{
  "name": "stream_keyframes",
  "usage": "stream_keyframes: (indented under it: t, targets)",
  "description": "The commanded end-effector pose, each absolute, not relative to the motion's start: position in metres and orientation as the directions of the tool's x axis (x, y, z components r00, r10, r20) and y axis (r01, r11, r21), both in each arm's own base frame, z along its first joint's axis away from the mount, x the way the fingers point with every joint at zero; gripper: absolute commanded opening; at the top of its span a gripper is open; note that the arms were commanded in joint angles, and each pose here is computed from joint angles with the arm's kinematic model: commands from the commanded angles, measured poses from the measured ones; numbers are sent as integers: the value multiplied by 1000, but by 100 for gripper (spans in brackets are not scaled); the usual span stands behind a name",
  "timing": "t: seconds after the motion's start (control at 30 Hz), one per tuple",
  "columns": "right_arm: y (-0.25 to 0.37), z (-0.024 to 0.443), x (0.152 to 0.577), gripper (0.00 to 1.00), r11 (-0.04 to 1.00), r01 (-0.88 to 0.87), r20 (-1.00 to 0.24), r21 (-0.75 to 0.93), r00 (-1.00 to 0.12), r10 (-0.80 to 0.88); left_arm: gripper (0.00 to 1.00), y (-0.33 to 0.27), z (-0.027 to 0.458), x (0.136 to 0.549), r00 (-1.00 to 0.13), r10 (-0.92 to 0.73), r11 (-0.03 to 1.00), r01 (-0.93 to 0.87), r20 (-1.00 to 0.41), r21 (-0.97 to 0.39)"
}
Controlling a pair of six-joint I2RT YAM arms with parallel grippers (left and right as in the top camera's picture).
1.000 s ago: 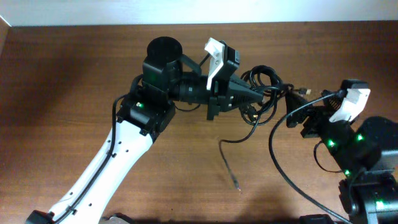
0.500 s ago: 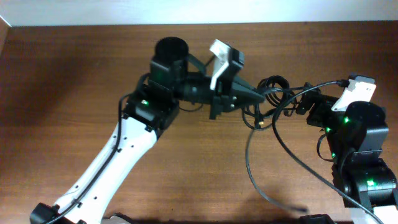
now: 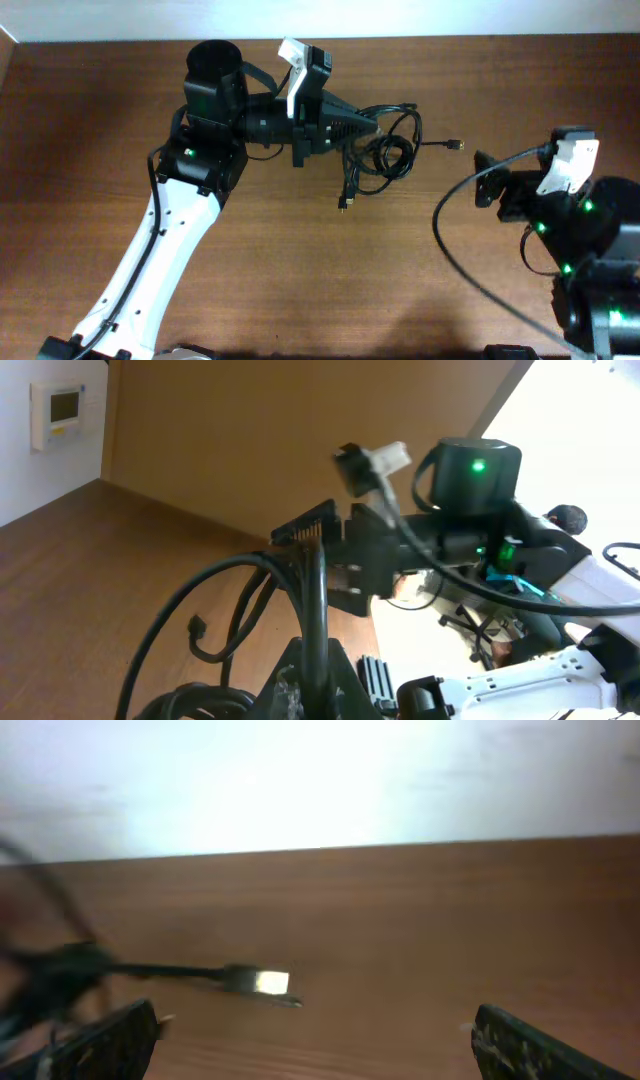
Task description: Untangle cables
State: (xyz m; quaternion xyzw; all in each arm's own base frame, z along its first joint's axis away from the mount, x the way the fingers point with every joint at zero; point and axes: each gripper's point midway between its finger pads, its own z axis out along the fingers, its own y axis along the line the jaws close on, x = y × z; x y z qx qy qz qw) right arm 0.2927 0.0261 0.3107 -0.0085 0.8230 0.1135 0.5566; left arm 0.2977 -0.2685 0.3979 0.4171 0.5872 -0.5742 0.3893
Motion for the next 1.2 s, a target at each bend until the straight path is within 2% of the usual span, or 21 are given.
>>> stream_keyframes:
  t: [0.0,0.07,0.2,0.3,0.4,0.43,0.5,0.57,0.6,0.63,0.67,0.7,0.73,0.77,0.8,0.83,0.93,1.1,1.17]
  targets:
    - [56,330,268,99,926,-319,-938,201,-335,88,0,-263,415,287,-314,30,-20,949,-949,-315]
    - [67,332,253,99,898,-371,-933,235,-346,100,0,-263,415,286,-316,31,-21,948,-948,-316]
    - [94,331,234,99,745,-368,-786,557,-523,330,0,-264,415,286,-352,31,-21,935,-935,-353]
    - [113,337,218,99,638,-430,-733,639,-592,335,0,-278,416,272,-353,48,-69,932,-934,-356]
    - [115,331,216,100,611,-383,-676,693,-640,365,0,-296,429,253,-254,29,-147,956,-967,-256]
    - [115,324,216,95,609,-352,-646,711,-669,367,0,-307,440,239,-171,-1,-198,966,-985,-168]
    - [114,315,222,90,608,-321,-616,726,-696,368,0,-317,450,223,-98,-34,-248,965,-995,-87]
    - [112,307,232,87,617,-286,-595,733,-711,376,0,-322,453,214,-80,-43,-274,960,-996,-65]
    - [111,304,237,79,620,-274,-586,735,-717,378,0,-323,453,211,-80,-42,-283,957,-996,-65]
    - [110,303,242,64,621,-270,-583,736,-718,379,0,-322,453,210,-80,-39,-289,955,-996,-65]
    - [110,303,245,55,622,-274,-588,734,-715,378,0,-322,453,210,-80,-39,-290,955,-996,-65]
    - [110,305,249,43,622,-285,-598,730,-707,378,0,-322,452,209,-79,-37,-296,953,-996,-64]
    - [110,306,250,22,622,-290,-604,727,-702,378,0,-322,452,208,-78,-36,-302,951,-996,-64]
    - [110,307,250,11,622,-295,-608,725,-699,377,0,-322,452,208,-78,-36,-302,951,-996,-64]
    - [110,309,251,4,622,-303,-615,722,-693,376,47,-322,452,208,-78,-35,-302,951,-996,-64]
    - [110,312,252,4,624,-319,-631,713,-681,373,99,-322,452,208,-78,-35,-302,951,-996,-64]
    - [119,333,250,4,592,-461,-716,662,-624,314,99,-321,452,208,-79,-34,-305,950,-996,-65]
    - [125,331,243,4,563,-482,-707,671,-645,291,99,-315,451,218,-84,-34,-273,959,-996,-71]
    - [126,337,243,4,563,-533,-749,631,-608,264,99,-312,448,222,-104,-20,-267,959,-994,-95]
